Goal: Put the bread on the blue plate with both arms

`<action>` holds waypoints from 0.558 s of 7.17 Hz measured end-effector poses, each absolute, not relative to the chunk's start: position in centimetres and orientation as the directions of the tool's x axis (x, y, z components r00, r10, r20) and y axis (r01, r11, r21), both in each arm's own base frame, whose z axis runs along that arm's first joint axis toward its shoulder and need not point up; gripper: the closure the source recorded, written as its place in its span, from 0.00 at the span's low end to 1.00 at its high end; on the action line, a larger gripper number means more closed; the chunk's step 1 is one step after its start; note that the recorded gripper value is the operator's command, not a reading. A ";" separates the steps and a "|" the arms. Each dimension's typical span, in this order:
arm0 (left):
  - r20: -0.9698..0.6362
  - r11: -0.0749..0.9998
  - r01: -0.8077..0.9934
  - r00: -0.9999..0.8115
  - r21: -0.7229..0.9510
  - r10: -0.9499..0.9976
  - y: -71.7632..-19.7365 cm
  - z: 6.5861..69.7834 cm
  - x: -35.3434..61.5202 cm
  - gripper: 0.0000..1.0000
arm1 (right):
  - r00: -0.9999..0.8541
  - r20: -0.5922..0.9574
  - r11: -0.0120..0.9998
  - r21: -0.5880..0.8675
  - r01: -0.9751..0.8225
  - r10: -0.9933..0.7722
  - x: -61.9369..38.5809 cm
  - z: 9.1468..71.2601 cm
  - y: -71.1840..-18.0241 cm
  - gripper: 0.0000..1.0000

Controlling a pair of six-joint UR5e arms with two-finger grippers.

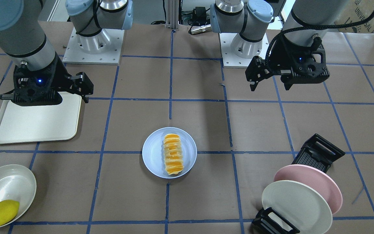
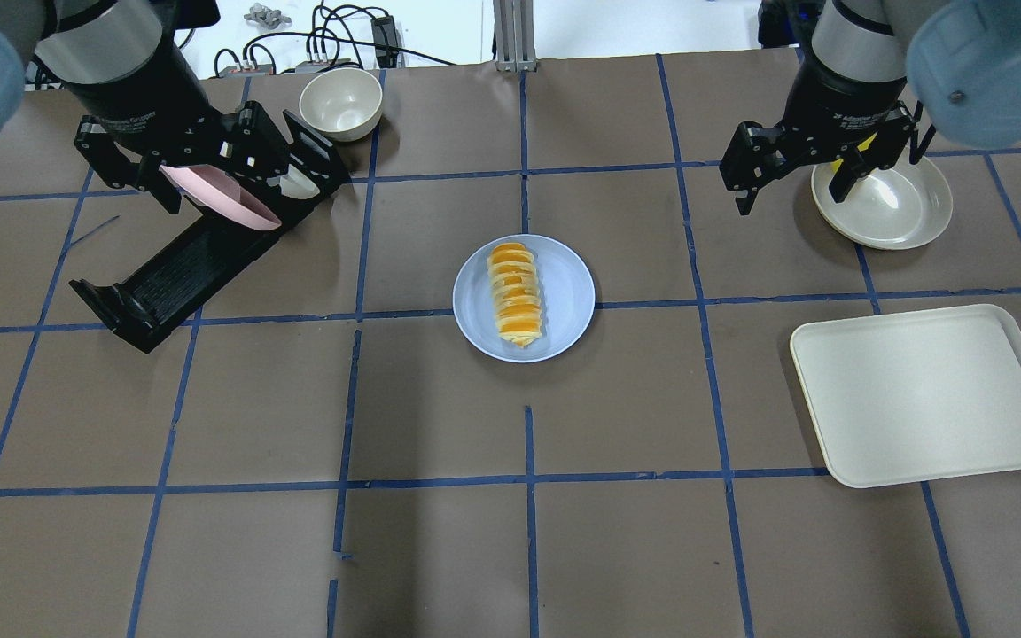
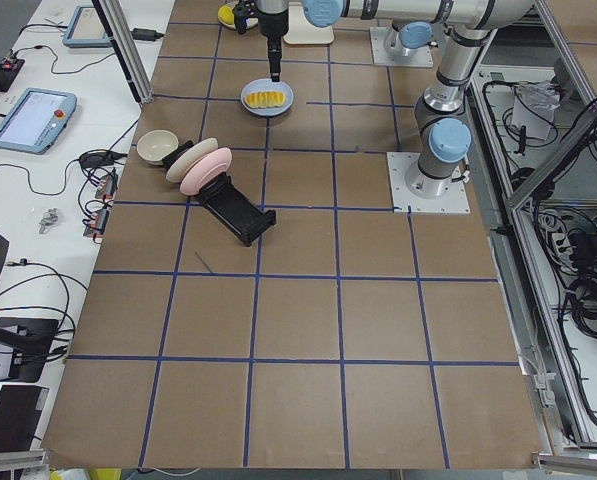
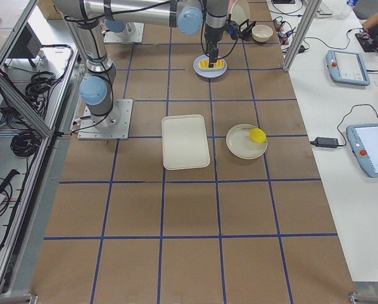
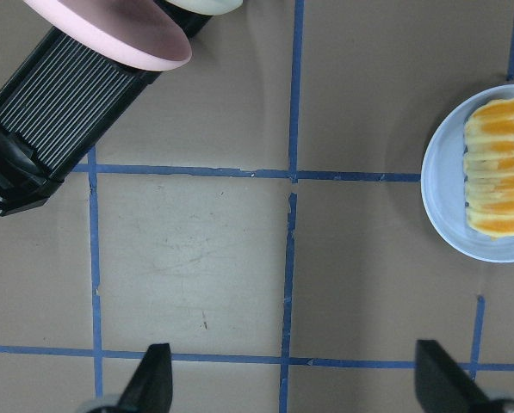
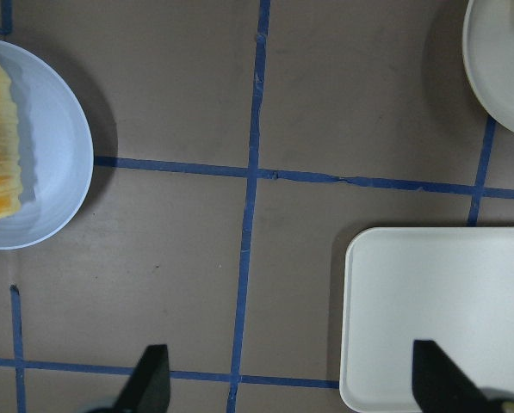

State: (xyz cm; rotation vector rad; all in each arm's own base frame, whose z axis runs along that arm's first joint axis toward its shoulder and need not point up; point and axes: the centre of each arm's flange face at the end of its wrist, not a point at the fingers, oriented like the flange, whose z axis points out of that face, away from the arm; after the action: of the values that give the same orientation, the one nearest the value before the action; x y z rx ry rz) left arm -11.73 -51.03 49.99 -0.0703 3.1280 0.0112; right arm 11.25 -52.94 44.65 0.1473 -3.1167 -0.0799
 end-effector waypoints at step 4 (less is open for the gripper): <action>-0.014 0.999 -0.045 -0.999 0.006 -0.045 -50.8 50.0 -11.7 0.00 | -0.996 0.014 0.994 0.055 -0.091 -0.092 11.3 44.5 -52.9 0.00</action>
State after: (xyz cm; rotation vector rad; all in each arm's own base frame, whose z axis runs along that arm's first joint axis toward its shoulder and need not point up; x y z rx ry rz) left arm -11.73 -50.76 50.04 -0.0704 3.1271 0.0099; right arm 11.29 -52.90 44.49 0.1436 -3.1204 -0.0844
